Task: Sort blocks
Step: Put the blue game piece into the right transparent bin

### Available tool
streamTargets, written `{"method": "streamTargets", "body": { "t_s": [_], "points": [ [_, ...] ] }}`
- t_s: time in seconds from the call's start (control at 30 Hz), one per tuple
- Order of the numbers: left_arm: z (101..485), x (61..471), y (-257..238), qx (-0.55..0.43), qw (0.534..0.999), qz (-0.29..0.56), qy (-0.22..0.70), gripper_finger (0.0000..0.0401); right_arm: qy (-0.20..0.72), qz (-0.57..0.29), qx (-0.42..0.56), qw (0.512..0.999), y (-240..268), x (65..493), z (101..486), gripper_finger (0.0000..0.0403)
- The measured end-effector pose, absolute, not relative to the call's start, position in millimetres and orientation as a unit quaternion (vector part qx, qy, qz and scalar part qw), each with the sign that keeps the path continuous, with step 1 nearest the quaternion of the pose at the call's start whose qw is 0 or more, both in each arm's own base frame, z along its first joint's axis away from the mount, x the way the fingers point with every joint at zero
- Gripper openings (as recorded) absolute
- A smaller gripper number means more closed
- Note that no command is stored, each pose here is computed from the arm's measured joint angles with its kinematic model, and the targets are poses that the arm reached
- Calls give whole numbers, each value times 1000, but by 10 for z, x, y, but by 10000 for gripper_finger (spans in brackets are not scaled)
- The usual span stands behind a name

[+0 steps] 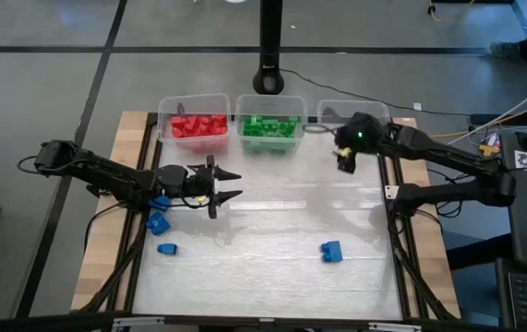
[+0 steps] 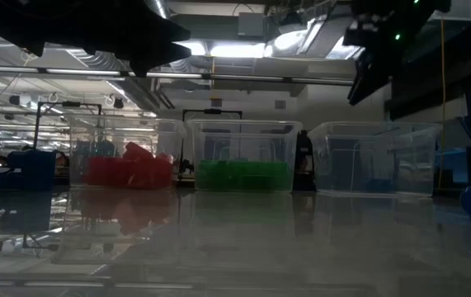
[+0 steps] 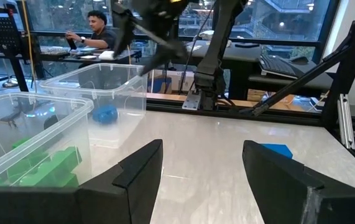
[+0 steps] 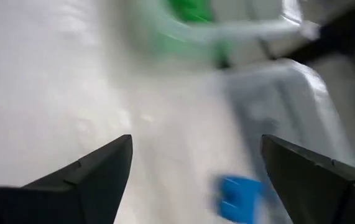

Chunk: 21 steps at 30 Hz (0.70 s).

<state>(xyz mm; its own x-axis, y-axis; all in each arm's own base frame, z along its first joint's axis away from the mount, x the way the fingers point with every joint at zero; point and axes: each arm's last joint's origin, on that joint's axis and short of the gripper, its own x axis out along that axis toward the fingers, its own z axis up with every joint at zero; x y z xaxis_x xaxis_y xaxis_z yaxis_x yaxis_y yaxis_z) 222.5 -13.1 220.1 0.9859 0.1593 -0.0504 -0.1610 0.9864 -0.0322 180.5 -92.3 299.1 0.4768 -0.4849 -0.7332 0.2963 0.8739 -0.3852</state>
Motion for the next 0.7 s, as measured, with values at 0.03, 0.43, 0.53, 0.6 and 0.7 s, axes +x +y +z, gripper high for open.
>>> {"method": "streamTargets", "body": {
  "t_s": [0.03,0.43,0.53,0.6,0.7],
  "points": [
    [2200,2225,-131,-18,996,80,24,212,450,-203,-94,865,-850,1826,2995,351],
    [2198,2225,-131,-18,996,80,26,212,437,10,-57,898,159,1945,2970,351],
    [2197,2225,-131,-18,996,80,26,212,434,28,-69,898,344,1935,2962,351],
    [2199,2225,-131,-18,996,80,25,212,436,29,-75,897,424,1936,2947,351],
    [2202,2226,-131,-18,996,80,24,212,437,41,-77,895,522,1972,2913,351]
  ]
}}
